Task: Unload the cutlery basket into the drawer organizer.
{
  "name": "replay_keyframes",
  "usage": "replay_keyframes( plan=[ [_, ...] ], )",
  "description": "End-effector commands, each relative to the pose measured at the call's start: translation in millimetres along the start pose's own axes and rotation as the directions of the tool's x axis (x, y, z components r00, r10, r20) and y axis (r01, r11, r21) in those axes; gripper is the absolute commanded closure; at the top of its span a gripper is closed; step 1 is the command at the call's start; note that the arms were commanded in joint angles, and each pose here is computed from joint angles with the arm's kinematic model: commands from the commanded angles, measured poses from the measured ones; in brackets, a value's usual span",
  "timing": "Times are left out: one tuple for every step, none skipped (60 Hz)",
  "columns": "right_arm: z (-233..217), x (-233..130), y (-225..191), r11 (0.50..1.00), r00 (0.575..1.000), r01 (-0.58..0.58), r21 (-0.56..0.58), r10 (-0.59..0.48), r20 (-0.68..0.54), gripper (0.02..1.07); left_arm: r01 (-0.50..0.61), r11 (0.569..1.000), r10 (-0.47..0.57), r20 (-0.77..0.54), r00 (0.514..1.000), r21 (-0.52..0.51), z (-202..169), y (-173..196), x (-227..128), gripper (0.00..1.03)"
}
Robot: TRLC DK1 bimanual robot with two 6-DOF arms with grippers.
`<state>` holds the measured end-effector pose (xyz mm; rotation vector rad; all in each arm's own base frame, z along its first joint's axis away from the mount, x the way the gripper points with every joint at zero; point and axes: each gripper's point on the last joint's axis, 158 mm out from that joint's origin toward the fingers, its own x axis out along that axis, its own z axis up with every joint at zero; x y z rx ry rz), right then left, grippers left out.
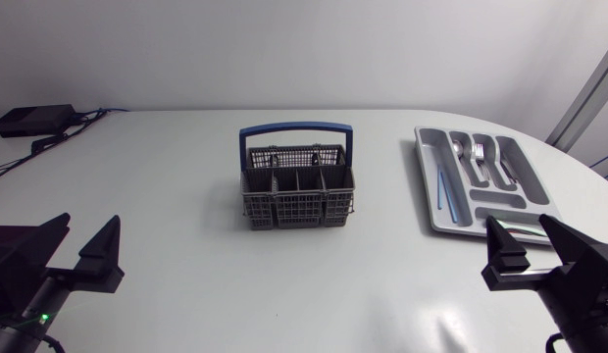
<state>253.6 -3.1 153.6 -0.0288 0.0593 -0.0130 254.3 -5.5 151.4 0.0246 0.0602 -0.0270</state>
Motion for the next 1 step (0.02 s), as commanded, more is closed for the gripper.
replay_keyframes(
  plan=[
    [-4.4,1.0,1.3,1.0,1.0,-0.004,0.028,0.004,0.002,0.07,-0.012,1.0,0.011,-0.037,0.999,-0.026,-19.9,2.3,2.0,0.08]
  ],
)
